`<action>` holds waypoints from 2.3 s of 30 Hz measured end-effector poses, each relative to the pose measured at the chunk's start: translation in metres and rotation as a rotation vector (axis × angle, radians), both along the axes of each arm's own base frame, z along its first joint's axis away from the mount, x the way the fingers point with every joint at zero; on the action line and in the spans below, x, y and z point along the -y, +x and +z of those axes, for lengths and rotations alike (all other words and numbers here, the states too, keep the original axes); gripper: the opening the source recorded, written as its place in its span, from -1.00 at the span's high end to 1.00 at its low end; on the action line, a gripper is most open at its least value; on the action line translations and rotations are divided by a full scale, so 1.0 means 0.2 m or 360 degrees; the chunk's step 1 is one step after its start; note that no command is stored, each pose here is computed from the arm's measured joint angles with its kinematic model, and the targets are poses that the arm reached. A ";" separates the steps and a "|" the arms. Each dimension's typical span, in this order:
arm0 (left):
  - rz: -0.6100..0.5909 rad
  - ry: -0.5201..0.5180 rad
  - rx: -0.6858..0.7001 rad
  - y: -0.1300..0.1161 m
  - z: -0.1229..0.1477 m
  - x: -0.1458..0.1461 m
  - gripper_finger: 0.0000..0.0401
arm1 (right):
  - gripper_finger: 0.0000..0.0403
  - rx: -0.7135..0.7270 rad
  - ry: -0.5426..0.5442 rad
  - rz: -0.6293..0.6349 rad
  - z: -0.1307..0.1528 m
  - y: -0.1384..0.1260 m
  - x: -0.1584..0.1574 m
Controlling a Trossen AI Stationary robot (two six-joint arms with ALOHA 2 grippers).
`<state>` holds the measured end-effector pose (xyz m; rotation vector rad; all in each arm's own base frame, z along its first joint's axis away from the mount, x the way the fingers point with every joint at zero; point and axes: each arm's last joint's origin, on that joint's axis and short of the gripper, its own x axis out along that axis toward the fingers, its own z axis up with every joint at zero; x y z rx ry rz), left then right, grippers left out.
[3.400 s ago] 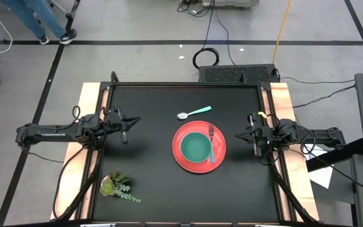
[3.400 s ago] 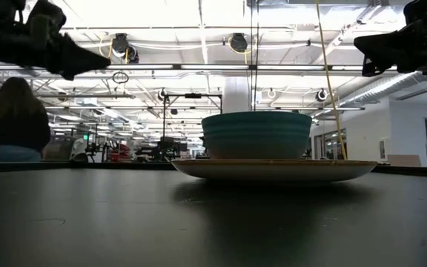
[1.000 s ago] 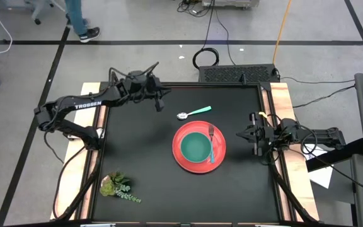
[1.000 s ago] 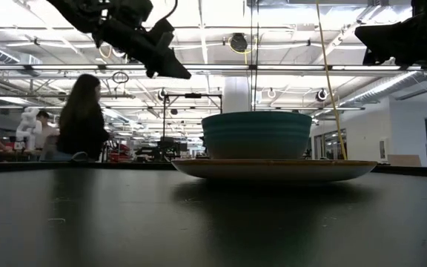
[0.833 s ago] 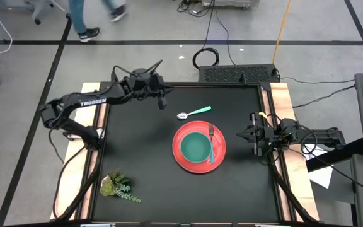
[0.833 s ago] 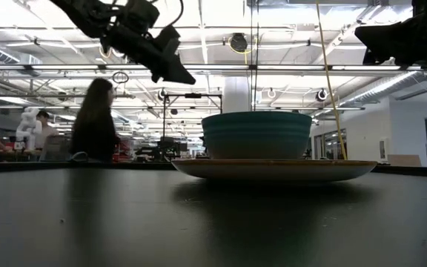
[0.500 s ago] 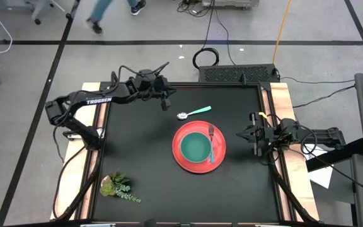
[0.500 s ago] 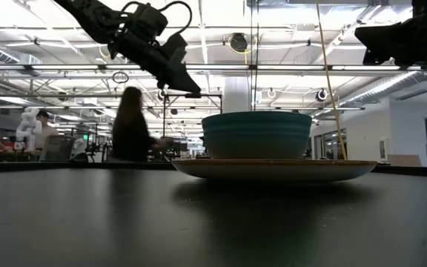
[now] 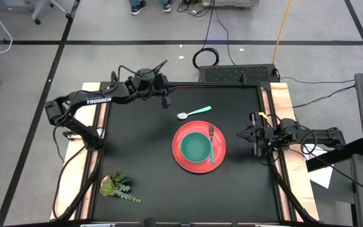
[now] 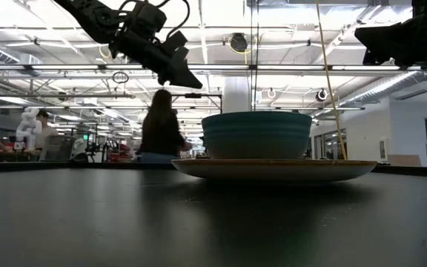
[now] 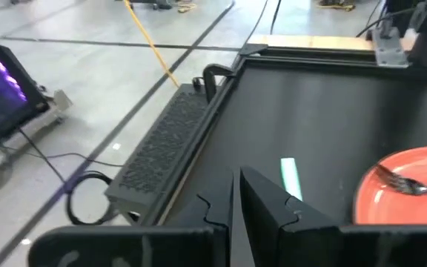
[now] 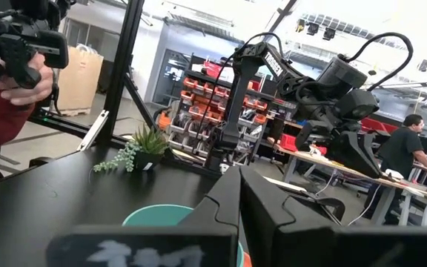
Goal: Set table place
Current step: Put the blue spoon into the green bowl
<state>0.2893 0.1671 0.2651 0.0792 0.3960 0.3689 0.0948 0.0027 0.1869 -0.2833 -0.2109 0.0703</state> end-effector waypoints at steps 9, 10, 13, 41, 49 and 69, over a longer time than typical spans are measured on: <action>0.0022 0.0021 -0.0013 0.00 0.00 0.01 0.84 | 1.00 0.0002 -0.0015 -0.0003 0.00 0.00 0.00; 0.0014 0.0030 -0.0016 0.01 0.00 0.01 0.84 | 1.00 0.0002 -0.0017 -0.0003 0.00 0.00 0.00; -0.0012 0.0052 -0.0018 0.01 0.00 0.02 0.84 | 1.00 0.0002 -0.0017 -0.0003 0.00 0.00 0.00; -0.0481 -0.0140 0.0381 0.23 -0.03 -0.11 0.84 | 1.00 0.0005 -0.0041 -0.0009 0.00 0.00 0.00; -0.0583 -0.0262 0.0282 0.38 -0.12 -0.18 0.84 | 1.00 -0.0010 -0.0041 -0.0008 0.00 0.00 0.00; -0.0564 -0.0400 0.0130 0.41 -0.14 -0.18 0.84 | 1.00 -0.0020 -0.0041 -0.0008 -0.01 0.00 0.00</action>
